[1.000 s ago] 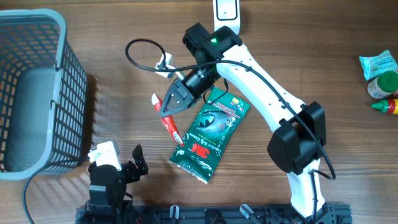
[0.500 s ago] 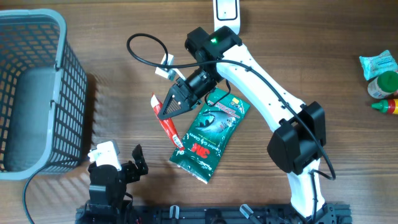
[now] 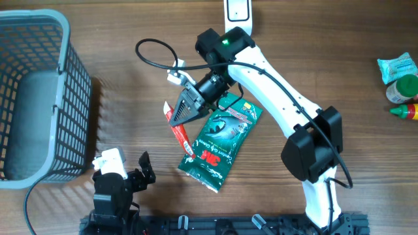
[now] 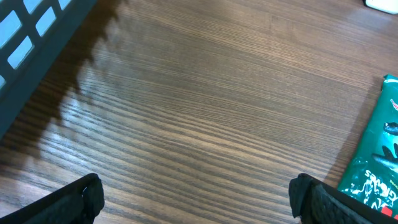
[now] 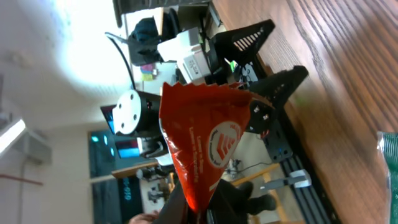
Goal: Scan the item barcode
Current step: 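Lift the Nescafe stick off the snack bag, then hold the Nescafe stick up at the white scanner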
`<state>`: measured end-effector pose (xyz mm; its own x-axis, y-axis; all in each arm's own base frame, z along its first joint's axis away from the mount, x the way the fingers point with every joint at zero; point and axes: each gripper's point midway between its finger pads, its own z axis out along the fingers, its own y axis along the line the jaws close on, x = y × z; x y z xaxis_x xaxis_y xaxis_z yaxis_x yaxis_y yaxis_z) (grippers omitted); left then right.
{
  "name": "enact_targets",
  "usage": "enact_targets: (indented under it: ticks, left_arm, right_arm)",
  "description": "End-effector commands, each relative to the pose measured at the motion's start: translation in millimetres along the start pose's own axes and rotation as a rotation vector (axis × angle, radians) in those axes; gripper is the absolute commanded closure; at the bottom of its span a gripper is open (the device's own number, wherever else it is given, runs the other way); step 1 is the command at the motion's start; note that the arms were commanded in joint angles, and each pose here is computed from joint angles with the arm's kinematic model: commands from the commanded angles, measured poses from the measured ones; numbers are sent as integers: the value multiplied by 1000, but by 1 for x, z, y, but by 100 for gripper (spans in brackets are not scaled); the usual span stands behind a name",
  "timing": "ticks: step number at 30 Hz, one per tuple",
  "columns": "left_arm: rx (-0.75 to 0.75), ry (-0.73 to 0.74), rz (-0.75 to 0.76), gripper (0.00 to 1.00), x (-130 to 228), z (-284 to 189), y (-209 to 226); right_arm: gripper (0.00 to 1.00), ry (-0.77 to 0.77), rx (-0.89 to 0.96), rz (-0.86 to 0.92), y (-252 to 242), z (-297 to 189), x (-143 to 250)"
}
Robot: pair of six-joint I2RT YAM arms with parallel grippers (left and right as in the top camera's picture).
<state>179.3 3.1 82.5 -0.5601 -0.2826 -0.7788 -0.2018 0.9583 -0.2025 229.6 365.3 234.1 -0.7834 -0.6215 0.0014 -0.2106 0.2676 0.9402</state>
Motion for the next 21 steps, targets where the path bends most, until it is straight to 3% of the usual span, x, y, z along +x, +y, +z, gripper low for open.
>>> enact_targets:
  ticks: [1, 3, 6, 7, 15, 21]
  left_arm:
    - [11, -4, 16, 0, 0, 0, -2]
    - [11, -4, 16, 0, 0, 0, -2]
    - [11, -4, 16, 0, 0, 0, -2]
    - [12, -4, 16, 0, 0, 0, -2]
    - [11, -4, 16, 0, 0, 0, -2]
    - [11, -4, 16, 0, 0, 0, -2]
  right_arm:
    - [96, -6, 149, 29, -34, -3, -7]
    - [96, -40, 440, 31, -82, -18, -17]
    - [96, -225, 920, 269, -147, -73, -30]
    - [96, -239, 972, 272, -152, -80, -31]
    - [96, -199, 1054, 244, -137, -98, -7]
    - [95, -319, 1176, 263, -96, -136, 19]
